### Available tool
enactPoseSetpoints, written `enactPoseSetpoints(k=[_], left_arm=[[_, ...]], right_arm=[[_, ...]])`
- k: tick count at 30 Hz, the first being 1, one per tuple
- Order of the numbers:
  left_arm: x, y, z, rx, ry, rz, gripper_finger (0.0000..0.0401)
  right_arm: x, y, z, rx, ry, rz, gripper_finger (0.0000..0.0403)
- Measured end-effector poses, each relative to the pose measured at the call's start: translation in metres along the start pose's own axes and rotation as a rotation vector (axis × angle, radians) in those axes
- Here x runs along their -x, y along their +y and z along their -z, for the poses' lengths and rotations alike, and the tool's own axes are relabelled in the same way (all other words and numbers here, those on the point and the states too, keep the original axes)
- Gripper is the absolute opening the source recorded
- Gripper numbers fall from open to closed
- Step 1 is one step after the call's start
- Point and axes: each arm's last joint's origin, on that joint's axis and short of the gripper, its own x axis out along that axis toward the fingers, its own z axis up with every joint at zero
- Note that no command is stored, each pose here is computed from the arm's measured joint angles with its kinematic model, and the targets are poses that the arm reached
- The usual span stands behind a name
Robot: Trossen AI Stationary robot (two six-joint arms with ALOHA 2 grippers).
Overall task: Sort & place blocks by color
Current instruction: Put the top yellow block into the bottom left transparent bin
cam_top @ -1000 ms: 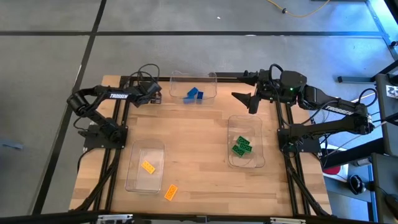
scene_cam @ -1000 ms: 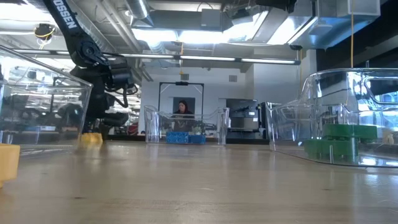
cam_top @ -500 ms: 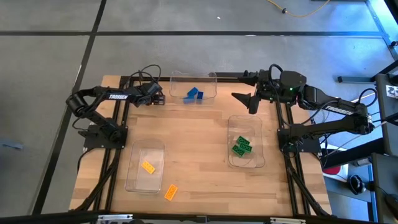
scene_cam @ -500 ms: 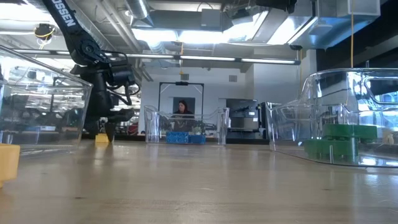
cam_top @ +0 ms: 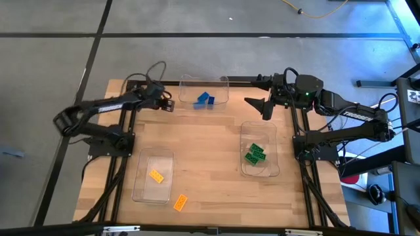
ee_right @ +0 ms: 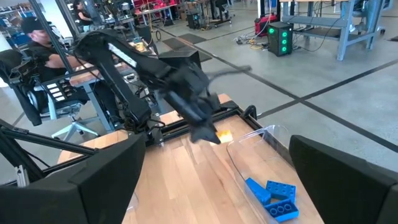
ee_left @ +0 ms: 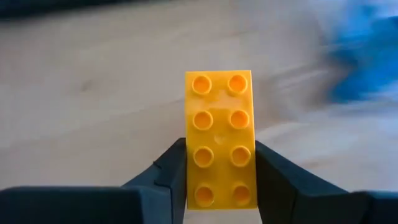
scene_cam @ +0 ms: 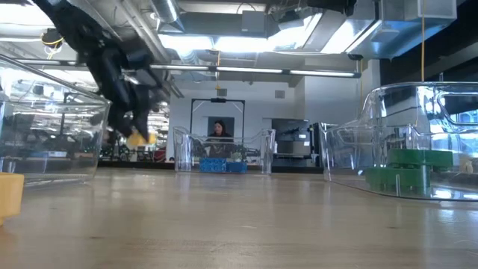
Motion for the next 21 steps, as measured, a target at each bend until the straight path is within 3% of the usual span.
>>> enactPoseSetpoints(k=[12, 17, 21], left_arm=[[0.114, -0.049, 0.009, -0.146, -0.403, 0.593, 0.0128], [0.137, -0.079, 0.014, -0.135, -0.553, 0.81, 0.0128], [0.138, -0.103, 0.021, -0.13, -0.59, 0.919, 0.0128]], right_arm=[[-0.014, 0.0, 0.006, -0.005, 0.039, -0.008, 0.0399], [-0.034, 0.003, 0.009, -0.026, 0.04, -0.074, 0.0399], [-0.056, 0.007, 0.014, -0.036, 0.037, -0.154, 0.0399]])
